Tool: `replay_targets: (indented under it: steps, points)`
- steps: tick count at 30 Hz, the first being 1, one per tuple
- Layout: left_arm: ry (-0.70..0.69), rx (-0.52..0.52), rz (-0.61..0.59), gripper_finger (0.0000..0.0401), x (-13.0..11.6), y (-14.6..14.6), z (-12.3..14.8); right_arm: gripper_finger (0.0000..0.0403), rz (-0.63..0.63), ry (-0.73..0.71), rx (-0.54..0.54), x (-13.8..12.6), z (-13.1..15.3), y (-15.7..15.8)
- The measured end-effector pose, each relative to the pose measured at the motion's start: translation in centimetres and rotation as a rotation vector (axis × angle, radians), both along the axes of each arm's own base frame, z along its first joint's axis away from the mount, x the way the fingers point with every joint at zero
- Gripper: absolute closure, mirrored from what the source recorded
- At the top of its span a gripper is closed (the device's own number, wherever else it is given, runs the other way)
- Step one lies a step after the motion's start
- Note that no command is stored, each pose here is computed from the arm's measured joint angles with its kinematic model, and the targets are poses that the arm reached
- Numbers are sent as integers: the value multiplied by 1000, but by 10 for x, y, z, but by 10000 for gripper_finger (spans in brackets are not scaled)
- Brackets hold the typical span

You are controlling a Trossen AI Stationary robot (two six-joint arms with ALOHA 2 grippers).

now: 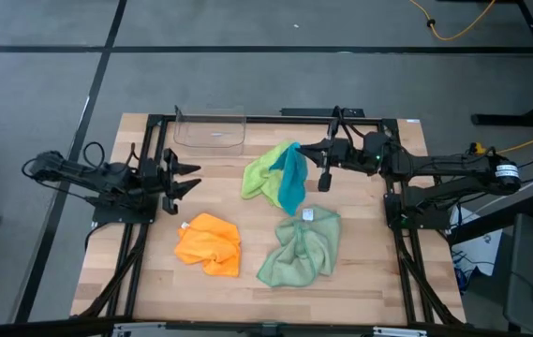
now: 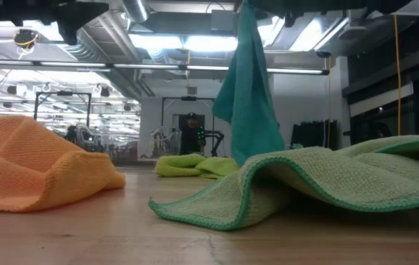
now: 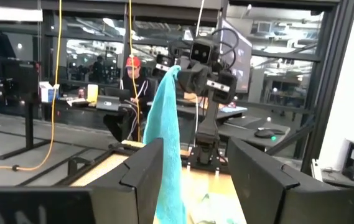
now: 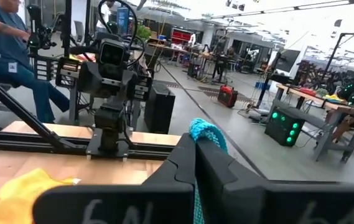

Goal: Fold microfiber towels
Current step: Fold the blue towel

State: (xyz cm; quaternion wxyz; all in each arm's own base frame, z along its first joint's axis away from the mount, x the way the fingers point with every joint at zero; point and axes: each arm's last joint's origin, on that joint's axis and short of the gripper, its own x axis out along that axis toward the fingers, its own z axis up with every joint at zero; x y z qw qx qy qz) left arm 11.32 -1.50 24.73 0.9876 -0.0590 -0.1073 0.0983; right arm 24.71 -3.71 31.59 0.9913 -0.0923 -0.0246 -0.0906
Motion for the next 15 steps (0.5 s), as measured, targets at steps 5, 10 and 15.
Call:
replay_targets:
  steps: [5, 10, 15]
  points:
    - [-25, 15, 5, 229, 3, -1, 3, 400, 63, 3, 19, 0, -1, 2]
    - [-25, 16, 5, 229, 5, -1, 3, 400, 69, -6, 17, 0, 0, 2]
    - [-11, 183, 91, 229, 6, 1, 5, 400, 69, -32, 10, 0, 3, 2]
